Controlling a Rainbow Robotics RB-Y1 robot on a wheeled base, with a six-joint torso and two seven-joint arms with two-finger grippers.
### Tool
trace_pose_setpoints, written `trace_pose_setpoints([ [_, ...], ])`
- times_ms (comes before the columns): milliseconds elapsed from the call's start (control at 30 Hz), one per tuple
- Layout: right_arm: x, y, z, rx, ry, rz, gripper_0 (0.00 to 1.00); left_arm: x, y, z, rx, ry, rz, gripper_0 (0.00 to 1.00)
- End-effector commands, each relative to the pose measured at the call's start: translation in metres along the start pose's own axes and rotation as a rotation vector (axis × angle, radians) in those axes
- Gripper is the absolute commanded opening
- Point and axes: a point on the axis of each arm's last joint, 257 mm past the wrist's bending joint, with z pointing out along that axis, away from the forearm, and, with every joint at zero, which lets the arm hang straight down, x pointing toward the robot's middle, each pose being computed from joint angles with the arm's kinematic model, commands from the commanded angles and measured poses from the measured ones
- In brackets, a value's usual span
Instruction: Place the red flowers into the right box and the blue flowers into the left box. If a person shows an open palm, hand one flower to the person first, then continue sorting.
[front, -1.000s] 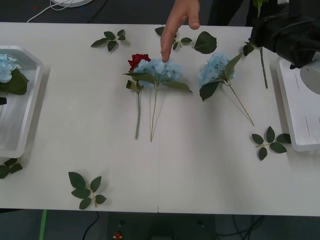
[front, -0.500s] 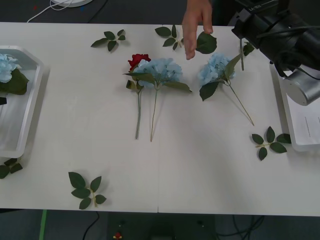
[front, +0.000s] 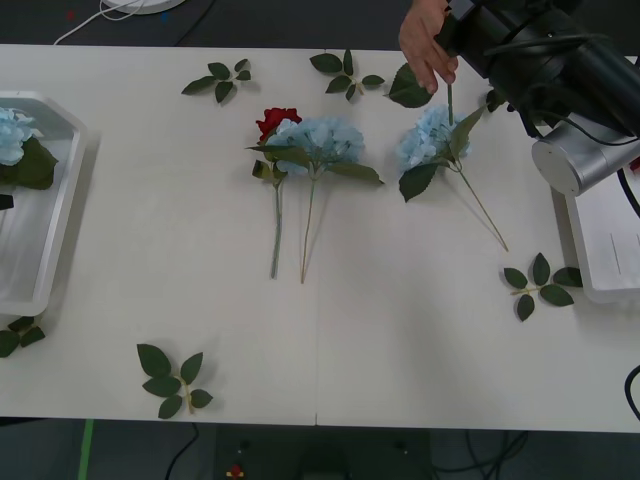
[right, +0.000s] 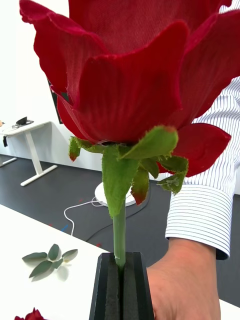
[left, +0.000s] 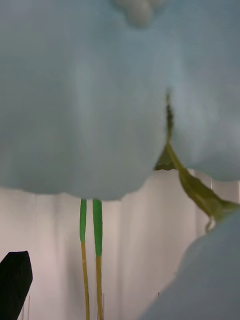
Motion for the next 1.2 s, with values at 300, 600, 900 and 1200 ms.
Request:
trace_pose_setpoints([
  [300, -0.038, 0.012, 0.014, -0.026, -0.075, 0.017, 0.77, -0.007, 0.004, -0.003, -0.004, -0.028, 0.049, 1.00],
  [600, -0.036, 0.009, 0.014, -0.021, -0.071, 0.024, 1.00, -0.007, 0.004, -0.003, -0.004, -0.028, 0.049, 1.00],
  [900, -0.031, 0.003, 0.013, -0.006, -0.047, 0.027, 1.00, -0.007, 0.004, -0.003, -0.004, -0.028, 0.049, 1.00],
  [1200, 0.025, -0.036, -0.006, 0.157, 0.286, 0.004, 1.00, -0.007, 0.004, -0.003, -0.004, -0.028, 0.049, 1.00],
])
